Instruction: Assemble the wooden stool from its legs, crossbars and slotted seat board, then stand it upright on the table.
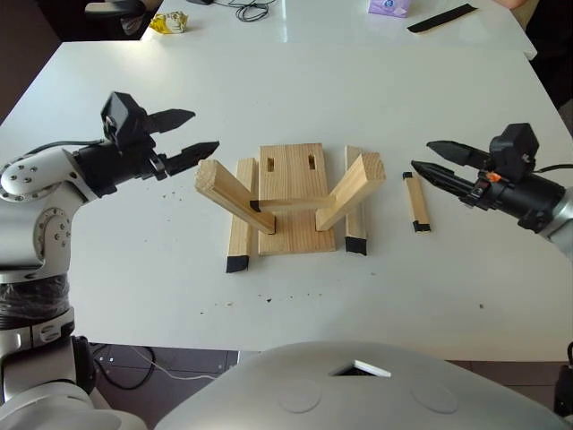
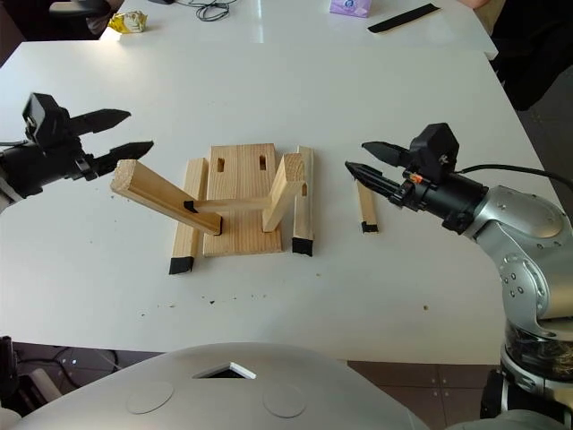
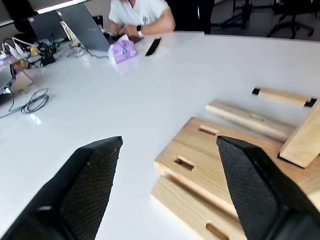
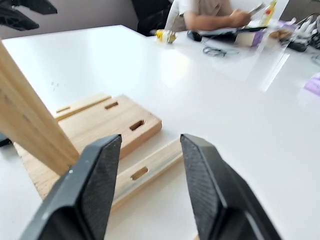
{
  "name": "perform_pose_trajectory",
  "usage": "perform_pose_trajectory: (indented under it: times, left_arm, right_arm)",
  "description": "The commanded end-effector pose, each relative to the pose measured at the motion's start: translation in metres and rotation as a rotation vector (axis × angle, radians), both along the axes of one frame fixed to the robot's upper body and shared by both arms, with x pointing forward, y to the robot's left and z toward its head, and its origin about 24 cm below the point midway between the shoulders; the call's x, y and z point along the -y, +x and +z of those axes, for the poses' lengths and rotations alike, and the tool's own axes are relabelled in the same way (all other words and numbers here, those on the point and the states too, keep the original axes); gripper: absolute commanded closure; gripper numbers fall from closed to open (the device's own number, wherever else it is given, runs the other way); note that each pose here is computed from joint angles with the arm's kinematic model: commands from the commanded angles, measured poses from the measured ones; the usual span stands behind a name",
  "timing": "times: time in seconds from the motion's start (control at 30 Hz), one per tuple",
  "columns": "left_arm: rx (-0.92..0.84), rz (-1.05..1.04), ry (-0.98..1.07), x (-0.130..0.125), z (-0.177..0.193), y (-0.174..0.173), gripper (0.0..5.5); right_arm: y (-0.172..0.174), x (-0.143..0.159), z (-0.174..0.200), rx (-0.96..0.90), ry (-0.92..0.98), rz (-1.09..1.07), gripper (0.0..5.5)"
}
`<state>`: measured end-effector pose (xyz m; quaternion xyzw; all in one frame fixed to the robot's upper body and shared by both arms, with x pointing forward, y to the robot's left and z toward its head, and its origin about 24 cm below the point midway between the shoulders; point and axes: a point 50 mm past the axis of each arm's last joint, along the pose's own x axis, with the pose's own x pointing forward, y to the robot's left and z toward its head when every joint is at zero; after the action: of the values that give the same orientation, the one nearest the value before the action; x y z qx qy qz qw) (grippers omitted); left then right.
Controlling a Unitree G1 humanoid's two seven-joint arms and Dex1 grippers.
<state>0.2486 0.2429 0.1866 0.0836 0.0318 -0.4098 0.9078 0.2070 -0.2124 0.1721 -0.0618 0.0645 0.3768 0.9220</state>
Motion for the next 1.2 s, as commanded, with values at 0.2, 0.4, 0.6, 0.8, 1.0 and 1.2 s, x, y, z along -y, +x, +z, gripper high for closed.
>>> perform_pose_trajectory:
  times: [0.2, 0.4, 0.6, 0.8, 1.0, 1.2]
  left_arm:
    - [0.087, -0.191, -0.213, 0.060, 0.058, -0.012, 2.13]
    - [0.052, -0.209, -0.284, 0.066, 0.063, -0.013, 2.13]
    - [0.011, -0.266, -0.400, 0.071, 0.074, -0.017, 2.13]
    - [-0.177, -0.210, -0.170, 0.084, -0.015, -0.030, 2.13]
    - [-0.129, -0.169, -0.237, 0.090, -0.021, -0.019, 2.13]
    - [-0.045, -0.096, -0.383, 0.092, 0.012, 0.000, 2.13]
  right_arm:
    - [0.020, -0.051, 0.080, 0.285, 0.258, 0.037, 3.47]
    - [0.018, -0.088, 0.096, 0.270, 0.331, 0.185, 3.47]
    - [0.007, -0.103, 0.104, 0.241, 0.457, 0.287, 3.47]
    - [0.010, -0.103, 0.023, -0.056, 0.350, 0.153, 3.47]
    - [0.012, -0.101, 0.003, -0.062, 0.353, 0.108, 3.47]
    - [0.020, -0.097, 0.025, 0.056, 0.448, 0.049, 3.47]
